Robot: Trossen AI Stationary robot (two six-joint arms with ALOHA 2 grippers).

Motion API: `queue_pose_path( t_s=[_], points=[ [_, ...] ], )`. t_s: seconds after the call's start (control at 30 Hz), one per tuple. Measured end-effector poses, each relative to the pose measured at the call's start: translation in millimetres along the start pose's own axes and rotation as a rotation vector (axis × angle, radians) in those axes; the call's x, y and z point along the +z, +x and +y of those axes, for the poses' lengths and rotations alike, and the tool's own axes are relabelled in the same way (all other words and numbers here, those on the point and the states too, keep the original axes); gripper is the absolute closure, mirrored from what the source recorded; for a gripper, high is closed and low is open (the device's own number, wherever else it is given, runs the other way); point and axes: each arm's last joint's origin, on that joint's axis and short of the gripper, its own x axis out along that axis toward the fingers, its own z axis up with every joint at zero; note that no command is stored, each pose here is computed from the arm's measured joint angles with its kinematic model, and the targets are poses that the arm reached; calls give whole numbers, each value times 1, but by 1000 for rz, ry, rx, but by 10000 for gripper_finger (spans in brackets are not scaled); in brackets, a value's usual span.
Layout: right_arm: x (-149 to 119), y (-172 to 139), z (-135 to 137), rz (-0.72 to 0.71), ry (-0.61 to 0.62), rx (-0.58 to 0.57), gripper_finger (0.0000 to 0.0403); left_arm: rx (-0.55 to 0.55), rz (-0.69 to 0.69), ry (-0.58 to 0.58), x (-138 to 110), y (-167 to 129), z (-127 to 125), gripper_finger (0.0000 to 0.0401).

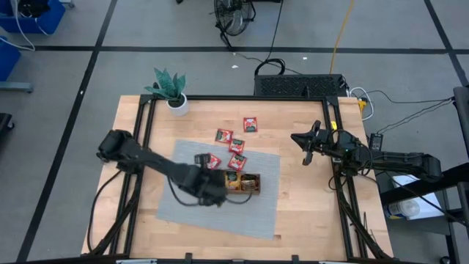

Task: Pick & Place Tea
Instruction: Put the red tea bag into the left compartment of the wood organizer

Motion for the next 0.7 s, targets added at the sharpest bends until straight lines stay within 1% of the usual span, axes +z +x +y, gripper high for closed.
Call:
queue_pose_path(
  t_s=[0.03,0.1,0.13,0.17,0.2,0.3,0.37,0.6,0.7],
  points=[
    [0,0,0,0,0,0,390,-97,-27,-18,5,1,1,396],
    [0,0,0,0,0,0,389,-286,-65,-6,14,9,0,397],
    [0,0,0,0,0,0,389,-337,-76,3,17,16,-1,398],
    [0,0,0,0,0,0,389,-360,-73,8,19,24,-1,398],
    [0,0,0,0,0,0,390,-370,-54,11,18,32,-1,398],
    [0,0,0,0,0,0,390,-357,45,11,12,56,1,399],
    [0,0,0,0,0,0,389,-350,90,9,7,64,3,399],
    [0,0,0,0,0,0,389,-349,116,-7,-1,78,9,400],
    [0,0,0,0,0,0,390,-383,117,1,-5,86,6,400]
  ],
)
